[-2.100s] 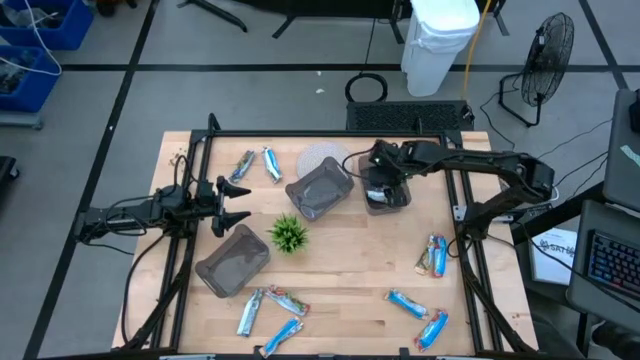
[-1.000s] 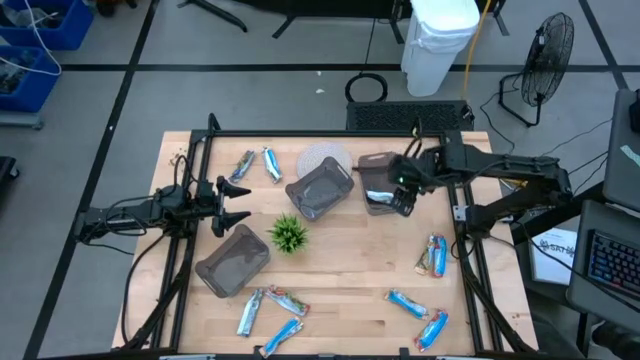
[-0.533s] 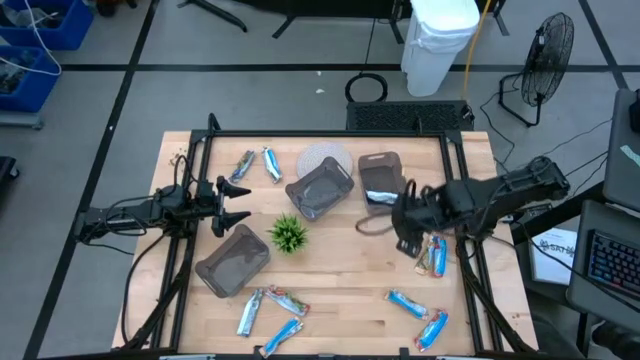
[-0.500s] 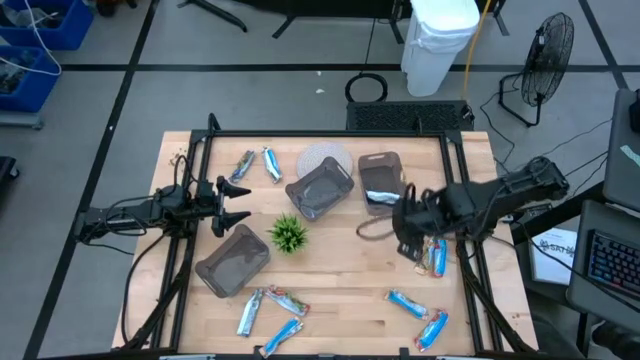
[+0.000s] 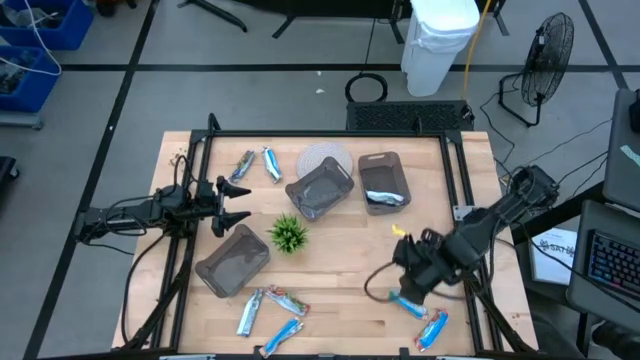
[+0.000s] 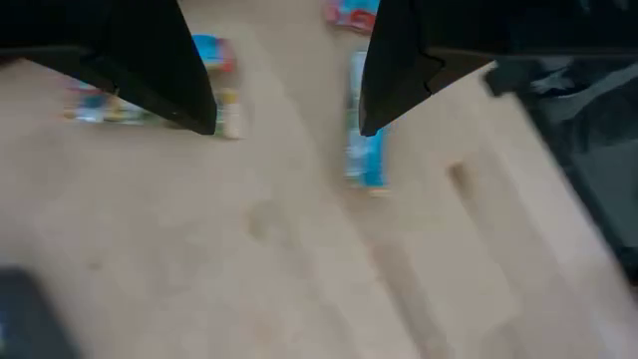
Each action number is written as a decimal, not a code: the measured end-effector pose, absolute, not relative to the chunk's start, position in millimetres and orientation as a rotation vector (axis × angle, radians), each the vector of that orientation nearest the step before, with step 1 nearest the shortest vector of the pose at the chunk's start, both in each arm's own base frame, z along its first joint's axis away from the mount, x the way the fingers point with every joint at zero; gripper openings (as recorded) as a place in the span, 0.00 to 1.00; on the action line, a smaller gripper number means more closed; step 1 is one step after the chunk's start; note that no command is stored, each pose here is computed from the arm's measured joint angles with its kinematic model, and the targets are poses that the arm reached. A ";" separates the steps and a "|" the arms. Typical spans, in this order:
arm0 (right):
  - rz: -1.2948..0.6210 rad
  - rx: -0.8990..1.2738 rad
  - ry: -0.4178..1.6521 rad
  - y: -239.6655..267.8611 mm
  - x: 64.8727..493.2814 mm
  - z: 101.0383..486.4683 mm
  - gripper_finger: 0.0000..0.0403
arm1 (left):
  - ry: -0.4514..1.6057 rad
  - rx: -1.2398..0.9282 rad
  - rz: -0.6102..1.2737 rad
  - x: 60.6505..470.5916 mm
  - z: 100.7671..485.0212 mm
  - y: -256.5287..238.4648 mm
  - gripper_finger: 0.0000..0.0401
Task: Pick and place Granola Bars by type
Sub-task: Put the yellow granola bar into the top left black bin
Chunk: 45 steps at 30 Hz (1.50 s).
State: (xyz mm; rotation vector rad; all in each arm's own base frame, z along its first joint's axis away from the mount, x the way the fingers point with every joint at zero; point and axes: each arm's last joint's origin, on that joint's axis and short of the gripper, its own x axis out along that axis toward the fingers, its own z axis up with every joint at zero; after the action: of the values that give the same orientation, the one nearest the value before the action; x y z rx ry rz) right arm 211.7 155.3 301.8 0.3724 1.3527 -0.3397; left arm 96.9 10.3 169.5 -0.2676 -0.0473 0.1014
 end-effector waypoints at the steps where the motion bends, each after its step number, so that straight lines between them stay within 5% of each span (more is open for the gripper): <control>1: -0.329 0.376 1.348 161.0 212.7 299.2 0.60 | -0.047 -0.268 0.101 96.9 169.5 10.3 0.94; 14: -0.332 0.399 1.333 204.2 215.1 252.6 0.60 | -0.047 -0.267 0.101 96.9 169.6 10.3 0.94; 22: -0.334 0.439 1.398 211.8 211.3 220.3 0.69 | -0.047 -0.268 0.101 96.9 169.5 10.3 0.94; 45: -0.311 0.586 1.382 202.4 190.4 143.5 0.74 | -0.047 -0.268 0.101 96.9 169.5 10.3 0.94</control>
State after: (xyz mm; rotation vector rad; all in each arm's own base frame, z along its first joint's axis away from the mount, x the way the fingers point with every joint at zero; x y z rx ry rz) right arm 190.4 202.4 143.5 0.5858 1.3819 -0.3107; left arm 96.9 10.3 169.5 -0.2676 -0.0472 0.1012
